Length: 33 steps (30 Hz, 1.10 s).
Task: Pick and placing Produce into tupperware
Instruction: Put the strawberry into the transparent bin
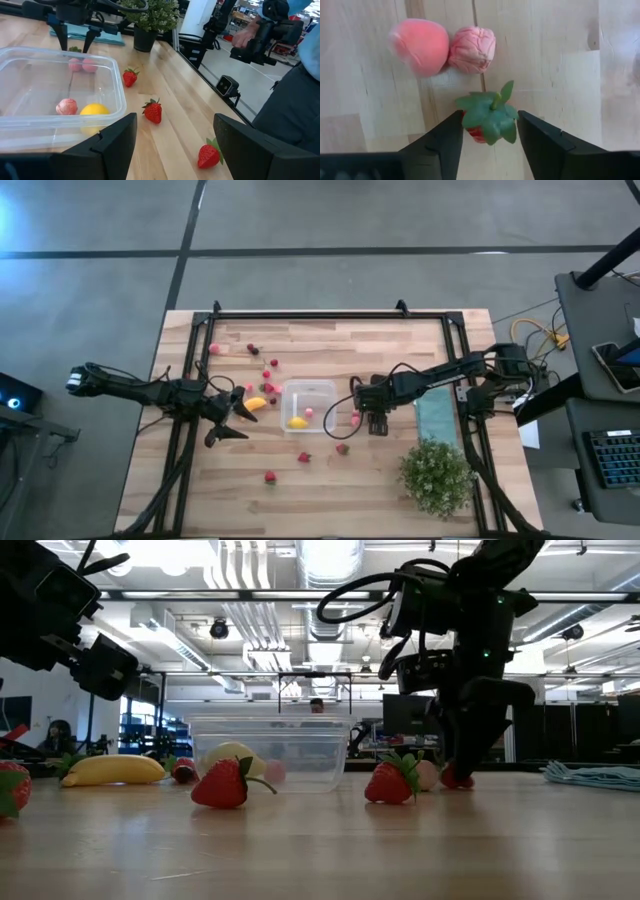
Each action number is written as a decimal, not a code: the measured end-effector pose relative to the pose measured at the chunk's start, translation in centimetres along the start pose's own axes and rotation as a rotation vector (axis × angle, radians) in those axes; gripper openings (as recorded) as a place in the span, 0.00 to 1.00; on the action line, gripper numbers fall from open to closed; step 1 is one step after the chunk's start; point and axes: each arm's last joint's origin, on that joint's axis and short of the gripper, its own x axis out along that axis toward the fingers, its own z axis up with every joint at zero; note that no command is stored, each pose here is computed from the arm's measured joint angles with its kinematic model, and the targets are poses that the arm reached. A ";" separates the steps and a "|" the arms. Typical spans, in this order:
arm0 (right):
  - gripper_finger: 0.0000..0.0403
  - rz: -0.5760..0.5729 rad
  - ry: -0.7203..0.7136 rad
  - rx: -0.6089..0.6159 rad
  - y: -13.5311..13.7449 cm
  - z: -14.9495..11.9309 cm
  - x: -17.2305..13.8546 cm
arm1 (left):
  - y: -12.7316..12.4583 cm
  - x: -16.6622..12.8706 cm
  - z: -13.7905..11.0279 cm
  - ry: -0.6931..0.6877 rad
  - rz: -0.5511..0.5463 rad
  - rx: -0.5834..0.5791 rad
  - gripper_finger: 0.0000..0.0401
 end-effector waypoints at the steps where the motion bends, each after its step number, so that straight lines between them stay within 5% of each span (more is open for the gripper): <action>1: 0.43 0.000 0.000 0.000 0.0 0.0 0.0 | 0.0 0.0 0.0 0.000 0.000 0.000 0.62; 18: 0.36 -0.011 -0.076 0.112 -0.2 0.5 -1.5 | 0.0 0.0 0.0 0.000 0.000 0.000 0.62; 27: 0.36 -0.014 -0.331 0.122 -1.3 4.6 -7.7 | 0.0 0.0 0.0 0.000 0.000 0.000 0.62; 33: 0.36 0.044 -0.397 0.069 -1.6 8.2 -9.0 | 0.0 0.0 0.0 -0.001 0.000 0.000 0.62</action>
